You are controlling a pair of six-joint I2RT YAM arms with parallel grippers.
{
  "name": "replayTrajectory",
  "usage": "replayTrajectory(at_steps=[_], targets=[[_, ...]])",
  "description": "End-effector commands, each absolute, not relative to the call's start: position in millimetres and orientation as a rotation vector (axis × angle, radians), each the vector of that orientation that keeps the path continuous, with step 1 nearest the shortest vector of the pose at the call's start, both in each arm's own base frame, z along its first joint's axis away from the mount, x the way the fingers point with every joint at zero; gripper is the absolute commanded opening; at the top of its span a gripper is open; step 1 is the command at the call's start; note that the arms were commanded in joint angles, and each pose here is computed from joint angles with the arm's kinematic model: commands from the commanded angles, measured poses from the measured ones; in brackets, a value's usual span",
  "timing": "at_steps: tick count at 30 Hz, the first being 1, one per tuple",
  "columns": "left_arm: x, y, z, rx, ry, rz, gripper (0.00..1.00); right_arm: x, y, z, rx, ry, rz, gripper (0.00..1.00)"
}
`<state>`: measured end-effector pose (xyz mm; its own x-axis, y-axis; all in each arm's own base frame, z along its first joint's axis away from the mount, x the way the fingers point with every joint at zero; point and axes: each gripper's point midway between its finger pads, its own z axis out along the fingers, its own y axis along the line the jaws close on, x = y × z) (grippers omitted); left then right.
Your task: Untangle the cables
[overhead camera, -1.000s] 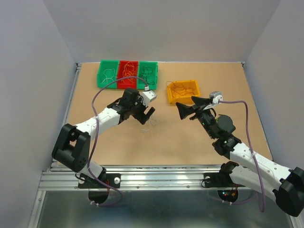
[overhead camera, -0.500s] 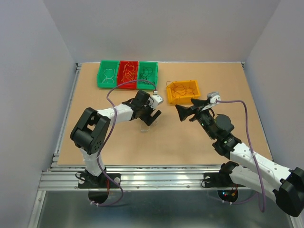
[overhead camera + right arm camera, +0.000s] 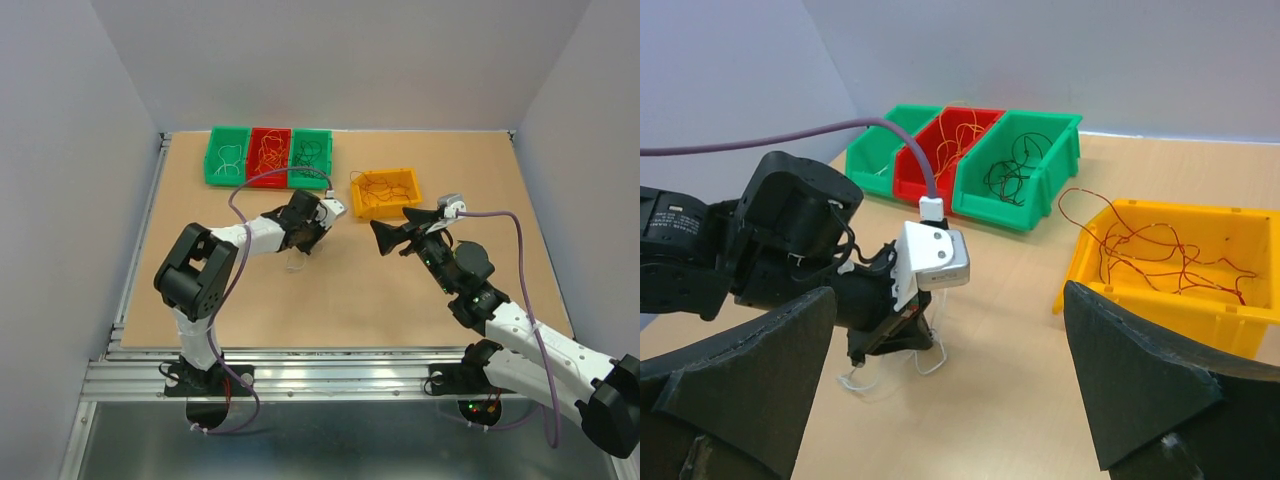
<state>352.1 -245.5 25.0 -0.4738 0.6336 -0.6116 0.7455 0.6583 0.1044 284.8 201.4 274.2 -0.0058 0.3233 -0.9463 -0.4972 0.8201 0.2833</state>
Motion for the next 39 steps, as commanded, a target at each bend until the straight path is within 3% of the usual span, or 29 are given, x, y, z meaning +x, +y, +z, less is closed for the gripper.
replayTrajectory(at_steps=[1, 13, 18, 24, 28, 35, 37, 39], targets=[[381, -215, 78, 0.929, 2.156, -0.133, 0.00, 284, 199, 299, -0.125, 1.376, 0.665, 1.00], [517, -49, 230, 0.514, 1.946, 0.080, 0.00, 287, 205, 297, -0.143, 1.393, 0.670, 1.00], [572, -10, 259, 0.421, 1.866, 0.125, 0.00, 289, 208, 294, -0.147, 1.404, 0.672, 1.00], [638, -24, 253, 0.424, 1.790, 0.053, 0.00, 292, 211, 292, -0.151, 1.414, 0.670, 0.99], [667, -30, 213, 0.436, 1.799, 0.011, 0.00, 294, 212, 292, -0.155, 1.416, 0.667, 0.99], [686, 6, 188, 0.336, 1.820, 0.220, 0.00, 293, 212, 293, -0.161, 1.411, 0.664, 0.99], [682, 10, 195, 0.335, 1.809, 0.249, 0.07, 292, 212, 293, -0.162, 1.411, 0.665, 0.99], [675, 12, 191, 0.336, 1.822, 0.264, 0.22, 293, 211, 293, -0.158, 1.411, 0.664, 0.99]])
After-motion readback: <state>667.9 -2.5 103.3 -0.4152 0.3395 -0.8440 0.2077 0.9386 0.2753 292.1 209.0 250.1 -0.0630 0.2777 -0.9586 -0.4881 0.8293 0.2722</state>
